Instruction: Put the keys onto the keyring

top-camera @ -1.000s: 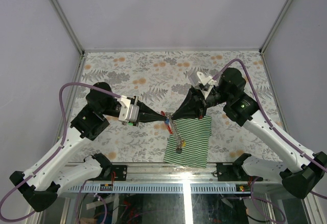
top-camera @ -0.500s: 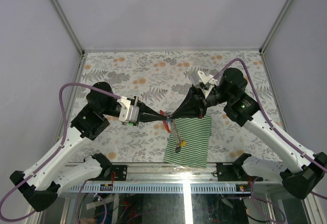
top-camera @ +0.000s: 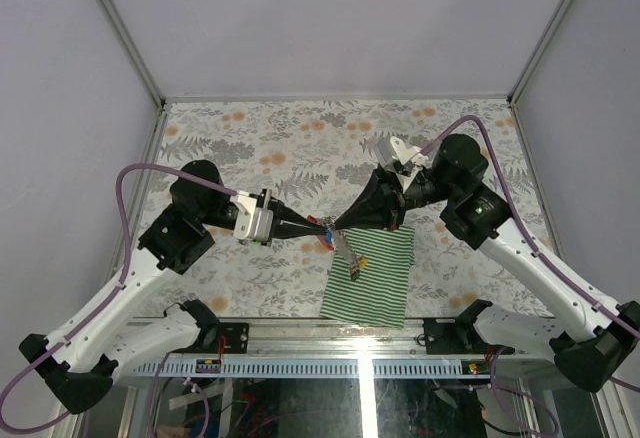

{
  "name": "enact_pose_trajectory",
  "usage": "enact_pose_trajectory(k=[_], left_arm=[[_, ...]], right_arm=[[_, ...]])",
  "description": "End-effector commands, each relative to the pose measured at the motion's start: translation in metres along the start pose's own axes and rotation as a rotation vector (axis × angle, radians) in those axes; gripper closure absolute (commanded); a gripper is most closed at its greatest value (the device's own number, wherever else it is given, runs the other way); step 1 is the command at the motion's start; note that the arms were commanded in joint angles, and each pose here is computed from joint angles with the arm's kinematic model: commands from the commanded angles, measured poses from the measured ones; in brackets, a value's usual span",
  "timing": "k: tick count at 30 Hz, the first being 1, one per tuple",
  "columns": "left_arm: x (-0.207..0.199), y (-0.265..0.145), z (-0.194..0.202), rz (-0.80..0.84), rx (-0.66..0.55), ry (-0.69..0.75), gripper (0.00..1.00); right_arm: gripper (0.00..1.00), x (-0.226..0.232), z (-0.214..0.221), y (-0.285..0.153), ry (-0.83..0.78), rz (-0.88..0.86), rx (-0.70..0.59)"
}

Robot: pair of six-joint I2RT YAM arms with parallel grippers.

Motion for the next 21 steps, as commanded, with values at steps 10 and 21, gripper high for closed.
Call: enact_pose_trajectory(k=[10, 21], left_arm=[[-0.0087, 0.0001, 0.0076, 0.037, 0.011, -0.049, 1.0], [-0.006, -0.0006, 0.0021, -0.01, -0.034, 0.008, 1.0]], right_arm=[[1.0, 0.0203, -0.0456, -0.004, -0.185, 0.0, -0.118], [1.0, 0.0202, -0.0514, -0.0037, -0.189, 0.01, -0.177]])
Point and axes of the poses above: each gripper's point midway between its finger pads, its own y axis out along the fingers, its own x axis along the line the jaws close on, z = x × y, the point moved 2 cm from there along -y, back along the fingers, and after that the axes turned 5 degrees about y, right-handed, at the moved point
